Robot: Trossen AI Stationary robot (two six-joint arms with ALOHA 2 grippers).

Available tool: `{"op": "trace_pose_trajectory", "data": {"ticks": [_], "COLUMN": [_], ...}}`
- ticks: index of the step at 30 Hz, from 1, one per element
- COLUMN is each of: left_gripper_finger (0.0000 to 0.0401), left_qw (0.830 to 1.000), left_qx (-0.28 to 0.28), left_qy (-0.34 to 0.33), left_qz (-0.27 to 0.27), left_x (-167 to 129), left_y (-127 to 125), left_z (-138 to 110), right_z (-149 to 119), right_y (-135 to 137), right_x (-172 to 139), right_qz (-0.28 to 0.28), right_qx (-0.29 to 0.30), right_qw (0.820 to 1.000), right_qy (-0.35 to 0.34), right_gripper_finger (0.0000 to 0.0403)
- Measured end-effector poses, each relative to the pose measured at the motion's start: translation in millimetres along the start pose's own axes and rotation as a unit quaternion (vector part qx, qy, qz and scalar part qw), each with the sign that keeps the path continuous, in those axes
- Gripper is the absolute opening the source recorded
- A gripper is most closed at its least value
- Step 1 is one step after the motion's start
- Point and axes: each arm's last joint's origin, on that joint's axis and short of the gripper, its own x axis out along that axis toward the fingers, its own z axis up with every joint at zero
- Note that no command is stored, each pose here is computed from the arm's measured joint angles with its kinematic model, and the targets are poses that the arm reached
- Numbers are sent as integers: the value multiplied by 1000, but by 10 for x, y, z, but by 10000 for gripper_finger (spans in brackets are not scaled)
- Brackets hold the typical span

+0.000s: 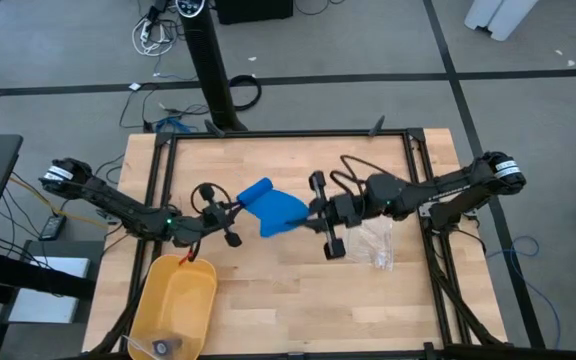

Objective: Roll bandage
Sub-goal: Roll the blue bandage

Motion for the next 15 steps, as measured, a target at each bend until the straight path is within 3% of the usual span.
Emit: {"op": "trace_pose_trajectory", "data": {"ticks": [15], "left_gripper_finger": [13], "left_qw": [992], "left_qx": [-45], "left_qy": [-113], "left_qz": [-14], "left_x": [-397], "left_y": [499], "left_z": [375], "right_z": [28], "right_y": [325], "right_x": [-6], "right_qz": [10], "right_qx": [-20], "right_qw": [1000], "right_qy": [17], "right_gripper_finger": [0]}}
